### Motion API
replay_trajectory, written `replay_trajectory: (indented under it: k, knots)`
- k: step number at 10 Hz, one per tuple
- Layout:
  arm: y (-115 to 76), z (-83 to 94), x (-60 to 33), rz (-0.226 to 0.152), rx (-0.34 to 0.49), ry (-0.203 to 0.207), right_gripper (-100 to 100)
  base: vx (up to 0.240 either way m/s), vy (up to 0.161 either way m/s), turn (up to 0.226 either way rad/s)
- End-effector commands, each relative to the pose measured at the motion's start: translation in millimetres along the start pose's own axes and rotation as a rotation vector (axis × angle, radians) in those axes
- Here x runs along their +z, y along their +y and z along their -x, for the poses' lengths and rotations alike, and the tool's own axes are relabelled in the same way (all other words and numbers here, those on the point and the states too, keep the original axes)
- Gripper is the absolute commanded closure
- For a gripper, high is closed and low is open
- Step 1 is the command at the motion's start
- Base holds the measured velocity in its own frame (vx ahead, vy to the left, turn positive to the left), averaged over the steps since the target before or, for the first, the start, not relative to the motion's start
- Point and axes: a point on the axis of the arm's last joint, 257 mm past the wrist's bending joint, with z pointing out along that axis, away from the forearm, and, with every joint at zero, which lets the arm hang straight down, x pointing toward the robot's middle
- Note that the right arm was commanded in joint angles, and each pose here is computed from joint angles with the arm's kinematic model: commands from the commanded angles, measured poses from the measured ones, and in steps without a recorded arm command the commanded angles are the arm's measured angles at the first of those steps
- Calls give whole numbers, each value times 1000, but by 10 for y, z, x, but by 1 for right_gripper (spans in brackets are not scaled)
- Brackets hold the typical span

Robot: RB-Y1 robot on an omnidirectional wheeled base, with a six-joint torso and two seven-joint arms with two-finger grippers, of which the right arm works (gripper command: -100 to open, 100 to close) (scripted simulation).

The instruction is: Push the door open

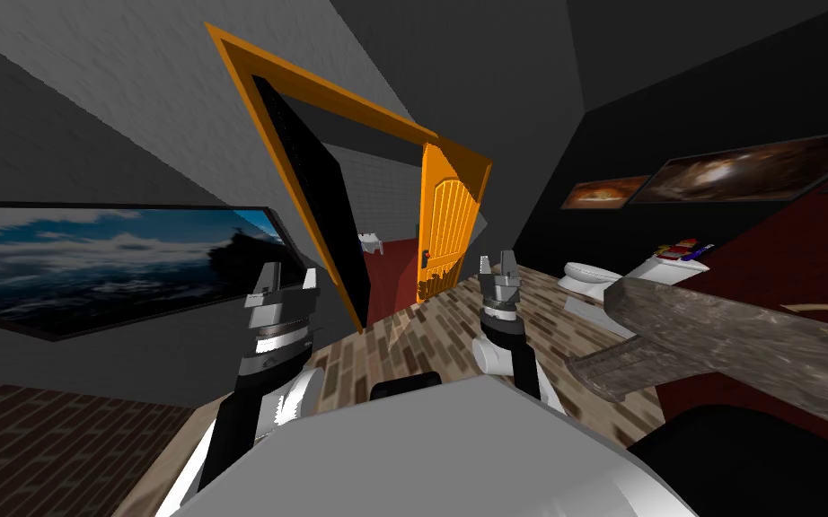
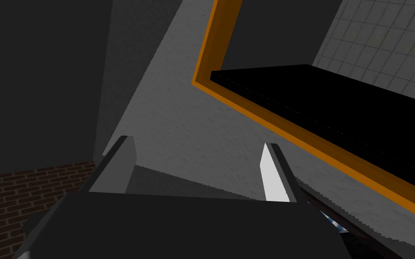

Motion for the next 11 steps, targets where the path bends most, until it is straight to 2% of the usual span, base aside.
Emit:
replay_trajectory:
  k: [1, 4, 10, 11]
  knots:
    - [-106, -47, -13, -16, 15, 8, -100, 106, -39, 4]
    - [-317, -146, -41, -47, 44, 22, -100, 35, -48, 16]
    - [-942, -489, -131, -144, 133, 69, -100, 79, -64, 20]
    - [-971, -495, -148, -151, 133, 70, -100, 56, -52, 10]
